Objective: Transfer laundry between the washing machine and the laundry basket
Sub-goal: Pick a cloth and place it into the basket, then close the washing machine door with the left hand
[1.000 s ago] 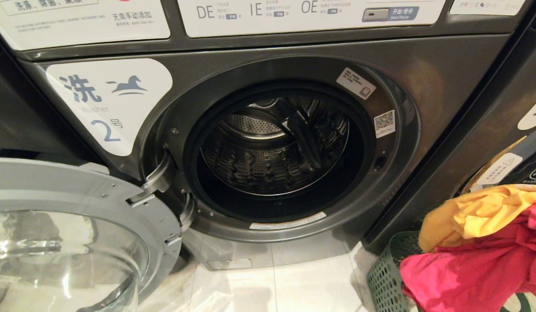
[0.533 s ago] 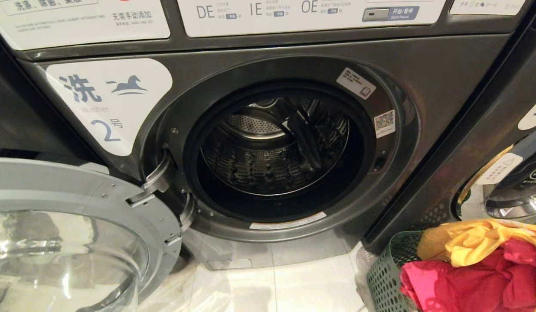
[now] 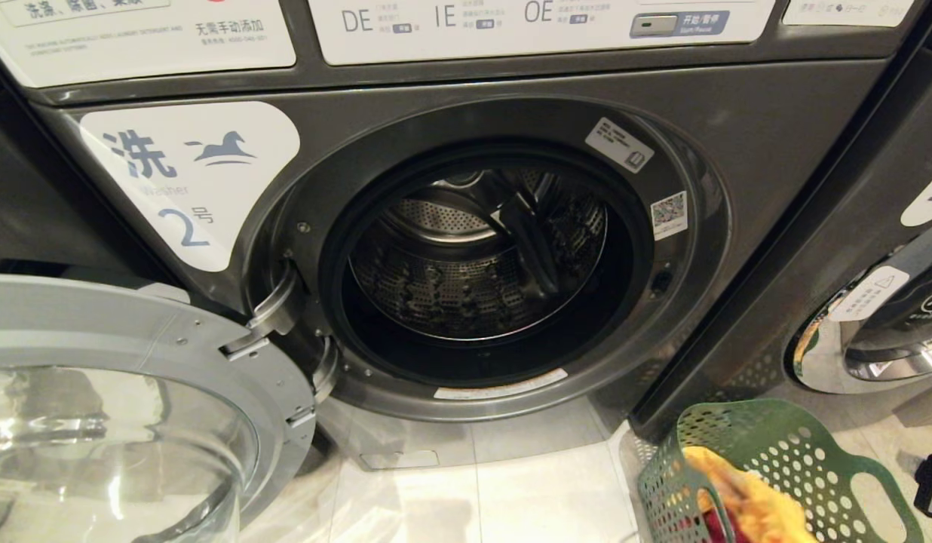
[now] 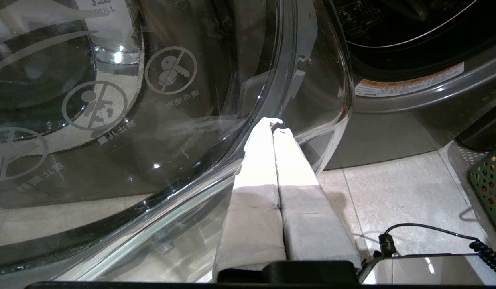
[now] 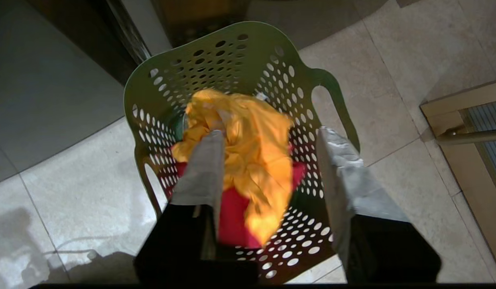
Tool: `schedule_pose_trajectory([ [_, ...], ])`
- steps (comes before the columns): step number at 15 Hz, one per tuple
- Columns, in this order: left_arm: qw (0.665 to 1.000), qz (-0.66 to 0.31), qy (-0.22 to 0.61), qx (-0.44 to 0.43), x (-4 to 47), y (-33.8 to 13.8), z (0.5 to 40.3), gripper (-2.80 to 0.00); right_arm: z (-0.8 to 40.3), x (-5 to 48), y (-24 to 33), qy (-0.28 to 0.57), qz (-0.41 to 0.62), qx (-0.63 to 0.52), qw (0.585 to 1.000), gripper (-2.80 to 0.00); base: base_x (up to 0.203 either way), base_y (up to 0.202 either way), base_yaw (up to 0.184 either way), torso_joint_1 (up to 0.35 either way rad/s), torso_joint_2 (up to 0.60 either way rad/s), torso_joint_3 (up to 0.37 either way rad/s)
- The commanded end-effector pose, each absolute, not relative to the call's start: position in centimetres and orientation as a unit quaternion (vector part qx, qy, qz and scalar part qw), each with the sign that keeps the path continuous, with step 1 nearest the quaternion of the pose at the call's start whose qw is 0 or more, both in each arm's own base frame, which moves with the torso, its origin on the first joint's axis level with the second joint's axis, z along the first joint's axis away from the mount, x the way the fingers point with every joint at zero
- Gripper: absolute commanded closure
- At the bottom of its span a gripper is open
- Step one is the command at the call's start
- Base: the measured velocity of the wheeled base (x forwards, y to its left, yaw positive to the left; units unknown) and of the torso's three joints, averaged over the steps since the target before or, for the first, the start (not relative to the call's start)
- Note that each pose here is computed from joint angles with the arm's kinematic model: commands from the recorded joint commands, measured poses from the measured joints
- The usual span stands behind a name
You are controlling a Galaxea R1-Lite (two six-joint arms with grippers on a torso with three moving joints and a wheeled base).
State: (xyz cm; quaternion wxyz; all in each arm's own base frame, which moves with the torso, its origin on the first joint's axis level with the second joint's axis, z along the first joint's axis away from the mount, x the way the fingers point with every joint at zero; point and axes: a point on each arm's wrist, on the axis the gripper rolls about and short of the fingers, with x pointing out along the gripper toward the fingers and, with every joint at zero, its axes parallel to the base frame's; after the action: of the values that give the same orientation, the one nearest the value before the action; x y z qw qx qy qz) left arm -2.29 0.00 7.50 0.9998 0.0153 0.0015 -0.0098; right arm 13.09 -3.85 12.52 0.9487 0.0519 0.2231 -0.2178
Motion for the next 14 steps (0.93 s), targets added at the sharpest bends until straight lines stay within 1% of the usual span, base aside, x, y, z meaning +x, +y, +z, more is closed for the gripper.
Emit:
schedule_pose_trajectory([
  [1,1.000,-0.009,0.002,0.015,-2.3,0.0,7.5,0.00,12.1,13.4,-3.9,0.236,-0.217,0.052,0.946,-2.80,0.000,0.000,0.000,0.000,0.00,0.000],
  [4,1.000,-0.009,0.002,0.015,-2.3,0.0,7.5,0.00,13.3,12.9,-3.7,0.202,-0.207,0.048,0.956,-2.80,0.000,0.000,0.000,0.000,0.00,0.000],
  [8,1.000,-0.010,0.002,0.015,-2.3,0.0,7.5,0.00,14.9,10.6,-1.9,0.130,-0.131,0.002,0.983,-2.80,0.000,0.000,0.000,0.000,0.00,0.000],
  [9,1.000,-0.010,0.002,0.015,-2.3,0.0,7.5,0.00,15.0,10.0,-1.4,0.118,-0.109,-0.011,0.987,0.00,0.000,0.000,0.000,0.000,0.00,0.000],
  [12,1.000,-0.009,0.002,0.015,-2.3,0.0,7.5,0.00,15.8,7.5,-0.5,0.053,-0.070,-0.025,0.996,0.00,0.000,0.000,0.000,0.000,0.00,0.000],
  [14,1.000,-0.009,0.002,0.015,-2.3,0.0,7.5,0.00,15.6,5.5,-0.3,0.021,-0.055,-0.038,0.998,0.00,0.000,0.000,0.000,0.000,0.00,0.000],
])
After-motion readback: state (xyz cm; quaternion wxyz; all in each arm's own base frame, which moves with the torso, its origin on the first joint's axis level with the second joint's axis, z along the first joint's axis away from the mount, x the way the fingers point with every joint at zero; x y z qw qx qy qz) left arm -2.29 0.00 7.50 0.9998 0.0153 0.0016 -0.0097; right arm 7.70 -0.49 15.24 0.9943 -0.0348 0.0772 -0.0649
